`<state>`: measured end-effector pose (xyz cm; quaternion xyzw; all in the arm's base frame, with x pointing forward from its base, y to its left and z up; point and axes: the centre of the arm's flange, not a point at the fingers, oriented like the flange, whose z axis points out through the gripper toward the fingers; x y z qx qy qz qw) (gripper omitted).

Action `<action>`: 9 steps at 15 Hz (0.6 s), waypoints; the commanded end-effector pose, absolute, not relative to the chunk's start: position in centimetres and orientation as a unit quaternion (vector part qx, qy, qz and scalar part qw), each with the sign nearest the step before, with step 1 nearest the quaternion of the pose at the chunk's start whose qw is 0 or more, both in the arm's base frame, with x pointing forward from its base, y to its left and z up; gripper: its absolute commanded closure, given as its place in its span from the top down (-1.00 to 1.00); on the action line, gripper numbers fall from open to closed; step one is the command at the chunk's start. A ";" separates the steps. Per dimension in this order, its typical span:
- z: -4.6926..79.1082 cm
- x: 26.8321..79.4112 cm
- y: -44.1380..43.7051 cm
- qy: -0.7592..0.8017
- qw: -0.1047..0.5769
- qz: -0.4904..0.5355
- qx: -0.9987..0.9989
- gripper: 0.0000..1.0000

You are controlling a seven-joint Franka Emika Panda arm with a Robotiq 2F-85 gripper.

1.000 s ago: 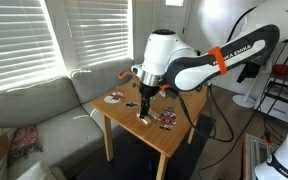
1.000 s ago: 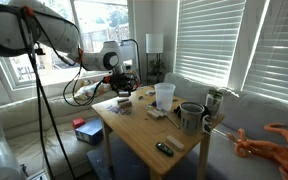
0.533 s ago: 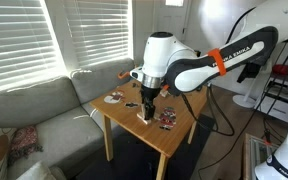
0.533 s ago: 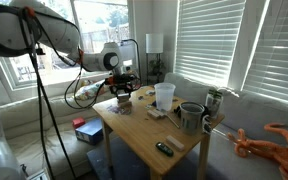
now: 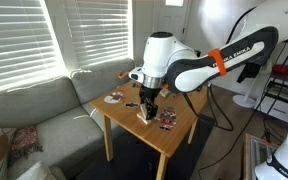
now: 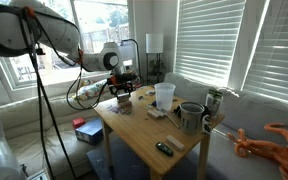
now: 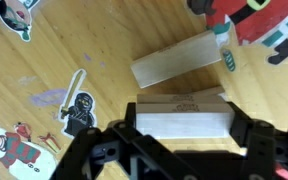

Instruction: Pick up the bottom wooden block from the stacked blocks in a square and put it on the top stacked wooden block, pick up the two stacked blocks and turn them ninety degrees anticlockwise to stack them on the block to the left, pick up the block to the right and stack it on the three stacked blocks

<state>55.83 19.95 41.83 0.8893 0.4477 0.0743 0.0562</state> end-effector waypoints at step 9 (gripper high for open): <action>42.2 56.8 20.4 0.515 0.047 0.078 0.852 0.19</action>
